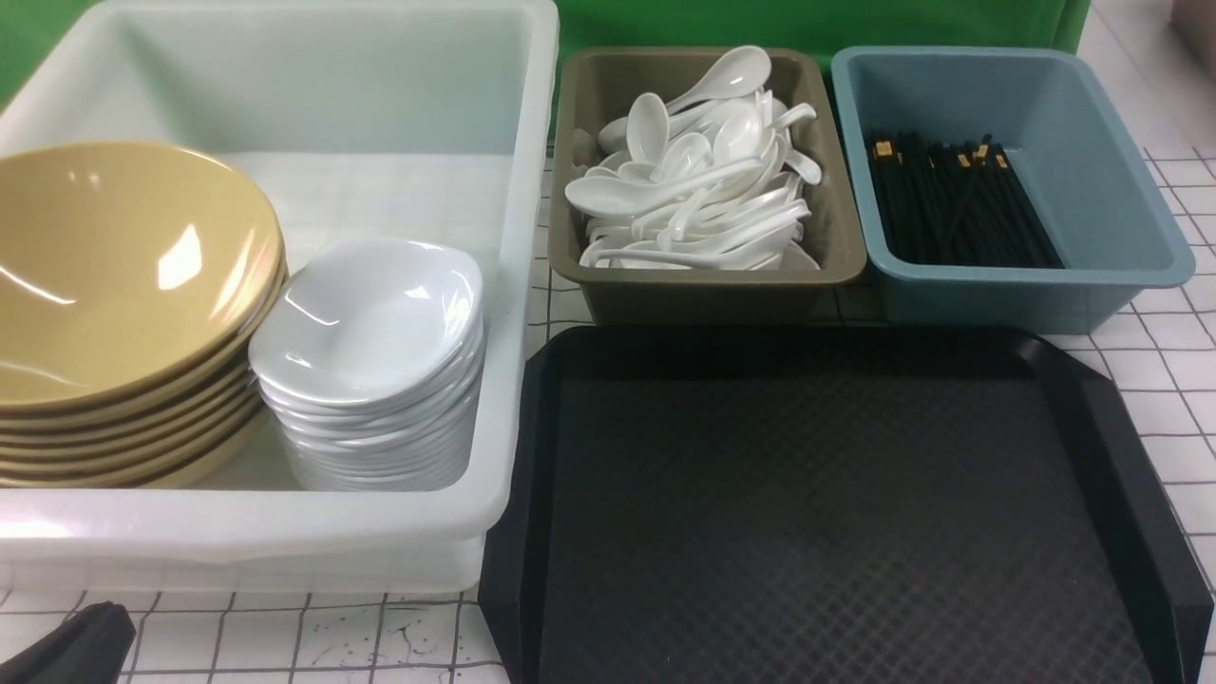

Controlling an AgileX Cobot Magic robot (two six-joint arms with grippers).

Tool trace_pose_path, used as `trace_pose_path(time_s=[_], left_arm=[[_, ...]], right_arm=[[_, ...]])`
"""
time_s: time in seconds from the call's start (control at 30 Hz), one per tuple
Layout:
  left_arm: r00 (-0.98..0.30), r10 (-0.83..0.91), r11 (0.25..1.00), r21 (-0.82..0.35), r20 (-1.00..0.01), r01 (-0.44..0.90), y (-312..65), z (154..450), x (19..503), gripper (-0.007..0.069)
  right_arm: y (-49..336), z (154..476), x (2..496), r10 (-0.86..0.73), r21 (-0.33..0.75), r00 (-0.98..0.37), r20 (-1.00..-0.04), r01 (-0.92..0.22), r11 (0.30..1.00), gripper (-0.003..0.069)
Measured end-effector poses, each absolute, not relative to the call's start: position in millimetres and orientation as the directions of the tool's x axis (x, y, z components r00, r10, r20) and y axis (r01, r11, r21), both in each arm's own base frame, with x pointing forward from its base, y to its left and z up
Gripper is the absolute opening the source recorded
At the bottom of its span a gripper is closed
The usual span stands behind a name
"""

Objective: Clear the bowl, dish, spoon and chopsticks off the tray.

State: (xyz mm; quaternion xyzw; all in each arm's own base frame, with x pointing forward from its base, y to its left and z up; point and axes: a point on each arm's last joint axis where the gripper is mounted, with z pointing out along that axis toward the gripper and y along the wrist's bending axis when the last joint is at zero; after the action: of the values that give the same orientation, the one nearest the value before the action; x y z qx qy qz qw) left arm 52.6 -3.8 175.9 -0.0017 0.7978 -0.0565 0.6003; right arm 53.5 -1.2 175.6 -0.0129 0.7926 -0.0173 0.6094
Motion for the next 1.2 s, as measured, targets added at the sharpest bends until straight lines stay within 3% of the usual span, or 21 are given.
trace_pose_path(time_s=[1.2], left_arm=[[-0.268,-0.071,0.993,-0.093,-0.961,0.071,-4.2,176.2,53.0,-0.0012]], right_arm=[[-1.2,175.6,53.5,-0.041,-0.043,-0.257,-0.966,0.001,0.999,0.0076]])
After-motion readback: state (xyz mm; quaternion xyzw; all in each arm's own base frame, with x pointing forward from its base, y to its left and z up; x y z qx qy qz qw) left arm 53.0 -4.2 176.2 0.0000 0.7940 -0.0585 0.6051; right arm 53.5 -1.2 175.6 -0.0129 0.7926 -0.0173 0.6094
